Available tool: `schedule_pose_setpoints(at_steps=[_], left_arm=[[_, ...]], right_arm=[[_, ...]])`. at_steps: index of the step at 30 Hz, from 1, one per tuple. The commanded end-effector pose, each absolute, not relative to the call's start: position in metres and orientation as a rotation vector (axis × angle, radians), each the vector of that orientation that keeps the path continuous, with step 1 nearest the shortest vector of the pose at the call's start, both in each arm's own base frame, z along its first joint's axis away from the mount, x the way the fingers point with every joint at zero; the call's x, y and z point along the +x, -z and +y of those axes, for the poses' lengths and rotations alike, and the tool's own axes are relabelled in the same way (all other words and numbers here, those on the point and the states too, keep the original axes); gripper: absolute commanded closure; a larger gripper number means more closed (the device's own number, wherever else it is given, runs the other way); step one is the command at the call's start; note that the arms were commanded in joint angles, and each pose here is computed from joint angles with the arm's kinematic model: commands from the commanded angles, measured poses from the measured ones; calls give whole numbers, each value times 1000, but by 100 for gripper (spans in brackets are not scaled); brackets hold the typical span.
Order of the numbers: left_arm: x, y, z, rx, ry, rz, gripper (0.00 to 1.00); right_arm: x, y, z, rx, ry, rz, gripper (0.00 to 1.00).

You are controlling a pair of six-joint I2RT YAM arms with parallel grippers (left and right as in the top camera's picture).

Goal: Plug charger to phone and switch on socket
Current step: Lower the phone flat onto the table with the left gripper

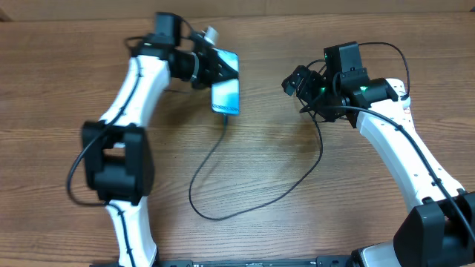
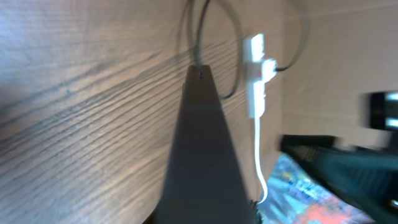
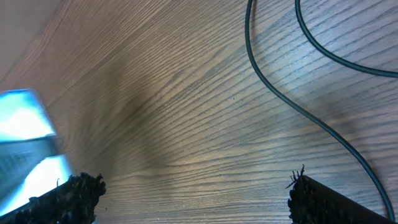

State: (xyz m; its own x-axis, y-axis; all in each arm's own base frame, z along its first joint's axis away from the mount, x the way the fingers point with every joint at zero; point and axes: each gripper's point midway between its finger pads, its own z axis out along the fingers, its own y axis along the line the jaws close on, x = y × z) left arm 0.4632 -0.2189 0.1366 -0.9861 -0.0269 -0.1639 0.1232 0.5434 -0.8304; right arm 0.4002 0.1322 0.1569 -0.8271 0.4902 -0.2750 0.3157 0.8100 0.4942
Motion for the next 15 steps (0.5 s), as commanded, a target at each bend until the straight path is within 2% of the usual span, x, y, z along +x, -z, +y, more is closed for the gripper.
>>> schedule_pose_setpoints(at_steps=[1, 8, 15], left_arm=[[467, -95, -232, 98, 1408, 2678, 96], [474, -60, -240, 23, 1408, 2716, 96], [475, -30, -229, -46, 1099, 2832, 96]], right_arm=[[400, -171, 134, 574, -637, 2577, 0], [396, -168, 133, 547, -618, 2599, 0], [394, -167, 135, 542, -618, 2607, 0]])
